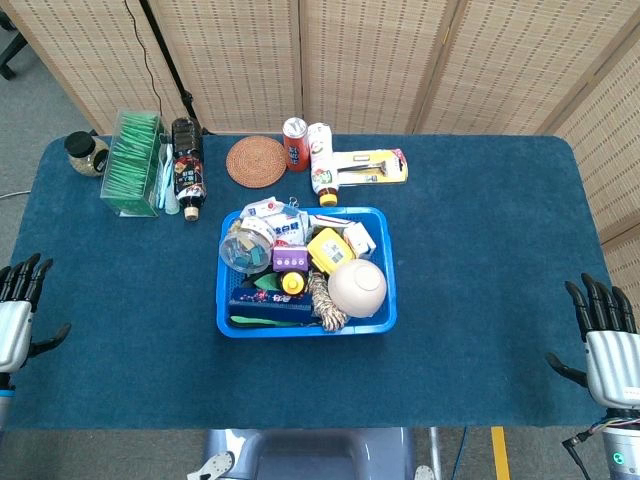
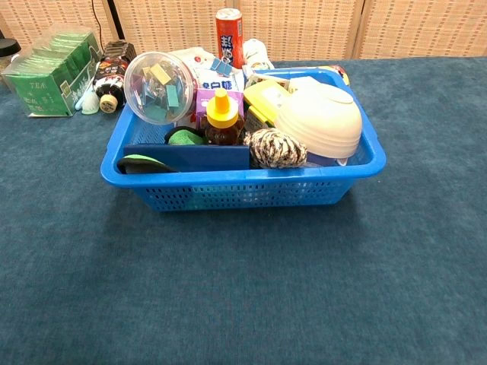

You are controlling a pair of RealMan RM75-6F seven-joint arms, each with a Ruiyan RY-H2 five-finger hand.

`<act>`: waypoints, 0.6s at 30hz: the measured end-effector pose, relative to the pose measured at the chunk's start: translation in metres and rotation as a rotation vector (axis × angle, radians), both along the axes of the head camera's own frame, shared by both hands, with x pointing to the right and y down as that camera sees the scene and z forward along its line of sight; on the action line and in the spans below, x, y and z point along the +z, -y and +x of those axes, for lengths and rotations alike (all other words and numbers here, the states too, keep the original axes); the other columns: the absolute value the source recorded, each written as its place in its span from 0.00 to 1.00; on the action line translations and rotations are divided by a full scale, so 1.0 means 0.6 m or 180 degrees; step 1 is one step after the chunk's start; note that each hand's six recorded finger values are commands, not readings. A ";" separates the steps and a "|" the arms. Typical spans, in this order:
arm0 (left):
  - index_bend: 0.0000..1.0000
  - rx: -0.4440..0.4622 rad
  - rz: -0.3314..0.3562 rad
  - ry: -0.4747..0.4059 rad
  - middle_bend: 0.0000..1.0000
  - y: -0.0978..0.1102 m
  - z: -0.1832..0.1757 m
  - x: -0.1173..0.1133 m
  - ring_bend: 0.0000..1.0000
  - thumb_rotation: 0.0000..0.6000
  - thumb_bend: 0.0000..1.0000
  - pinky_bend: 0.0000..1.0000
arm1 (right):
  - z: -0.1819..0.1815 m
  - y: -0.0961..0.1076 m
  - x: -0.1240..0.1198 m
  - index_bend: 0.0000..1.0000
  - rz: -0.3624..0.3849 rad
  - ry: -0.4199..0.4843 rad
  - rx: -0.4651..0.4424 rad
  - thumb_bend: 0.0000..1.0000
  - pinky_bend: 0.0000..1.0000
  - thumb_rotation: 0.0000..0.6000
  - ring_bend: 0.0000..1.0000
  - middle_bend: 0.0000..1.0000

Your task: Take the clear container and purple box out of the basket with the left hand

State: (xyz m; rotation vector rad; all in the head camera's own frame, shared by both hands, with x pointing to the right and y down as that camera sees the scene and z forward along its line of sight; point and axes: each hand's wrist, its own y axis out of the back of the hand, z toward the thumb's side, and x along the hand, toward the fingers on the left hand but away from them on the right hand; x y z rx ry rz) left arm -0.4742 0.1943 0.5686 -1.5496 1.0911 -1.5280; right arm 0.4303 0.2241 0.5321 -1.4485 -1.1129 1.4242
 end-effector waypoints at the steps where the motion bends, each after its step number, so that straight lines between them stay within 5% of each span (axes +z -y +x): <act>1: 0.00 0.0008 0.0005 -0.0006 0.00 0.000 0.000 0.000 0.00 1.00 0.21 0.00 | 0.000 0.000 0.001 0.00 -0.0013 0.0003 0.0003 0.00 0.00 1.00 0.00 0.00; 12: 0.00 0.0076 -0.0023 -0.0183 0.00 0.009 0.017 -0.002 0.00 1.00 0.21 0.00 | -0.003 0.002 0.004 0.00 -0.0076 0.0096 0.0004 0.00 0.00 1.00 0.00 0.00; 18: 0.00 0.0368 0.0046 -0.0367 0.00 0.077 0.072 -0.010 0.00 1.00 0.21 0.00 | -0.004 0.006 0.009 0.00 -0.0111 0.0124 0.0005 0.00 0.00 1.00 0.00 0.00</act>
